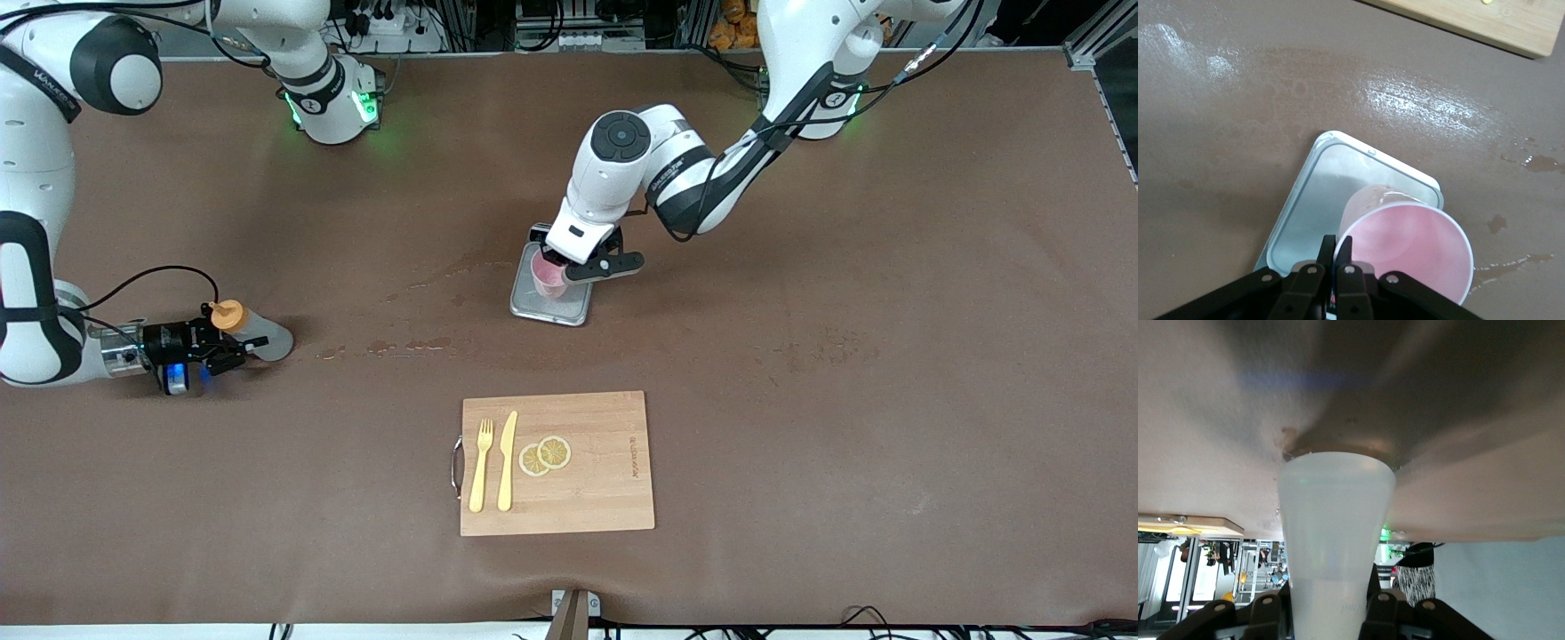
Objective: Add sauce to pink cup with both arms
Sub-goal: 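Release the cup on the scale while the right gripper lifts the bottle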
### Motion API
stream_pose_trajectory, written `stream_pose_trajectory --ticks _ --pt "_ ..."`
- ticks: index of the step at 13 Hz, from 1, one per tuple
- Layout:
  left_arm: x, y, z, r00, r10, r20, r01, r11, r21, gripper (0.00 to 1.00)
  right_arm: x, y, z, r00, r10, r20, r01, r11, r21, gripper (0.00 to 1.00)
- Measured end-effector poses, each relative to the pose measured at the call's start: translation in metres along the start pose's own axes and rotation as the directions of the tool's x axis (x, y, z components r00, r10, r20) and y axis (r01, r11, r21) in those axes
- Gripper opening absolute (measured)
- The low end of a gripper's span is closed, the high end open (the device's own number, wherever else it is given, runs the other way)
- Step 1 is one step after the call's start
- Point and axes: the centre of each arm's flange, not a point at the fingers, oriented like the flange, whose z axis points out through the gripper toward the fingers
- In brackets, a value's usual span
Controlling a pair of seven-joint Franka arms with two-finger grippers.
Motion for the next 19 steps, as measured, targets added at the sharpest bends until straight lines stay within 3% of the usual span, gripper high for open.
stream_pose_trajectory --ticks 5,13,14,19 --pt "-0.015 0.003 0.018 0.999 0.026 -0.041 -0.025 0.999 0.034 0.04 -0.037 -0.031 -0.016 0.996 0.085 0.005 -0.084 0.996 -0.043 0.38" --pt "-0.026 0.005 0.031 0.999 0.043 -0.033 -0.042 0.998 0.049 0.04 -0.109 -0.090 0.003 0.981 0.168 -0.094 -0.180 0.975 -0.128 0.39" --pt "-0.025 0.006 0.030 0.998 0.043 -0.035 -0.041 0.998 0.046 0.10 -0.117 -0.095 0.005 0.978 0.175 -0.115 -0.190 0.972 -0.141 0.39" --pt "-0.015 0.008 0.023 0.999 0.029 -0.045 -0.027 0.998 0.053 0.64 -0.149 -0.112 0.023 0.957 0.180 -0.225 -0.230 0.949 -0.218 0.40"
